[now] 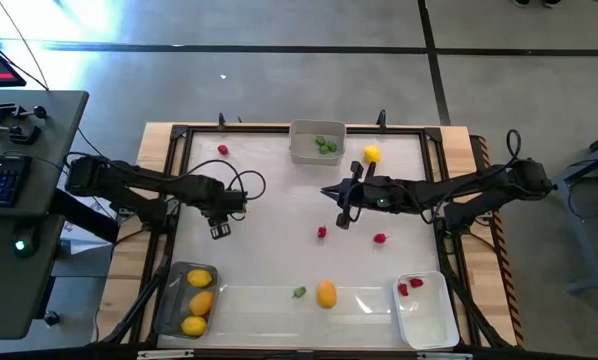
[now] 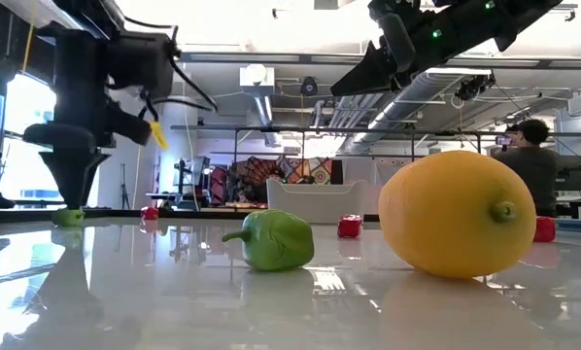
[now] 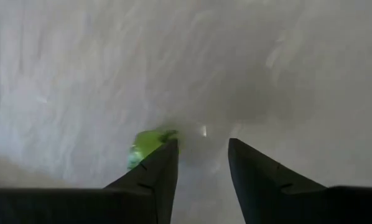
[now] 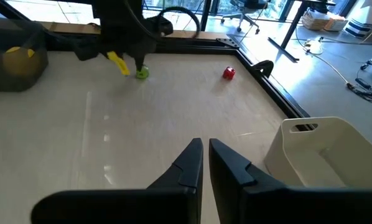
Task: Sort produce into baskets
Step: Put the green chili pepper into the gray bin
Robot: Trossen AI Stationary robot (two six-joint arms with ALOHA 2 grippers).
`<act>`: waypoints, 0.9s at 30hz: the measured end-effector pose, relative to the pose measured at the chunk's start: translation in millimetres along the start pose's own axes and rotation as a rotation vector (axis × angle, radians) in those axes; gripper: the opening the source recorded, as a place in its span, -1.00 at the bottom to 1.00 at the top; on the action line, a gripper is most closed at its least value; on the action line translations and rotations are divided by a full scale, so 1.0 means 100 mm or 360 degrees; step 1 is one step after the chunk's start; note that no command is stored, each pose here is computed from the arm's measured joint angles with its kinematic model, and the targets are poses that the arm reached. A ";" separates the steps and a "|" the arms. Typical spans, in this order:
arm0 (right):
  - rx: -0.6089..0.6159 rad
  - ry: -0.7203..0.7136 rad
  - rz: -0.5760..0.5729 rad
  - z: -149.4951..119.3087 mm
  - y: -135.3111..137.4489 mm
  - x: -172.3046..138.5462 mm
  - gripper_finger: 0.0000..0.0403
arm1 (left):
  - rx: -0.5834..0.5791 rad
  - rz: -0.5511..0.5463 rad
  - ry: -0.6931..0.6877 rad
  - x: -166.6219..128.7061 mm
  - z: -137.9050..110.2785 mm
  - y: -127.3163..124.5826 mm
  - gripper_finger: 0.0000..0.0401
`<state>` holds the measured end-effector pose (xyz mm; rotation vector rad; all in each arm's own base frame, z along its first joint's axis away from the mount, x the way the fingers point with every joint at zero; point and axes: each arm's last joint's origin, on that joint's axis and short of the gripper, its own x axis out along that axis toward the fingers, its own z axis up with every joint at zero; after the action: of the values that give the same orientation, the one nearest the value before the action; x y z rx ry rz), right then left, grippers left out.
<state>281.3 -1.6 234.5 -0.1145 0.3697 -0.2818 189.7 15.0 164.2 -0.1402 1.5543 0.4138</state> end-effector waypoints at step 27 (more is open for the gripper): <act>-0.0010 0.0004 0.0026 0.00 0.00 0.00 -0.92 | 0.0438 0.0122 0.0362 0.23 0.27 0.09 -0.37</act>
<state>281.3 -1.1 234.1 -0.1169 0.3737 -0.2645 211.3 36.3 144.1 0.0894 1.8288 0.2459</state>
